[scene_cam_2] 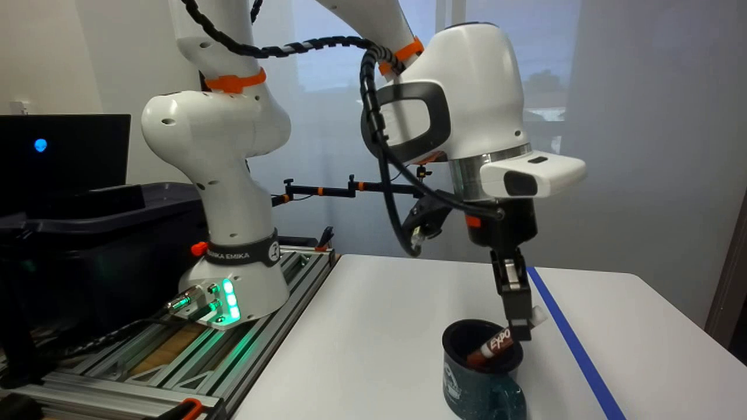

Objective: Put the marker on the table

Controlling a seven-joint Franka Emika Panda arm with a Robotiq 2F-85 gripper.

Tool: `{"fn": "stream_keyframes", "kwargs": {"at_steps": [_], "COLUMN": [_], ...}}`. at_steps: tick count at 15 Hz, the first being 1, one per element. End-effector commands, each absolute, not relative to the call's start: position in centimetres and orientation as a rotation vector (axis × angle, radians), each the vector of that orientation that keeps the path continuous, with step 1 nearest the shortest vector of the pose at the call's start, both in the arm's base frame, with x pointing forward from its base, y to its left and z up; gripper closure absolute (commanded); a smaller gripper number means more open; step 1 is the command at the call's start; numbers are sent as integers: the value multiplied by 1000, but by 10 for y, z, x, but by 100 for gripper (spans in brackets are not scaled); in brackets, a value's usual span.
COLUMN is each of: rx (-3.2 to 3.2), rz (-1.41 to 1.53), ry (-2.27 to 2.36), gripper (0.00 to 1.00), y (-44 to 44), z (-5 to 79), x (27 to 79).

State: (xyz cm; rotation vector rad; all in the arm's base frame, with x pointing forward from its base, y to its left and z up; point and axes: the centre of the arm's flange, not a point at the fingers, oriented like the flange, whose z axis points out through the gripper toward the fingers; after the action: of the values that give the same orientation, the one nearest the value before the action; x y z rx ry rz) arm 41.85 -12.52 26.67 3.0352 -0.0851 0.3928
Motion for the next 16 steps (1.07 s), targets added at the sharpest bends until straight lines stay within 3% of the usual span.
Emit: {"fn": "stream_keyframes", "kwargs": {"at_steps": [1,9,16], "rx": [3061,3273,3335], "rz": [442,414,150], "ry": [-12,246,176], "gripper": [95,95,95], "y": [-109,-23,-32], "z": [310,313,245], "x": [433,483,499]}}
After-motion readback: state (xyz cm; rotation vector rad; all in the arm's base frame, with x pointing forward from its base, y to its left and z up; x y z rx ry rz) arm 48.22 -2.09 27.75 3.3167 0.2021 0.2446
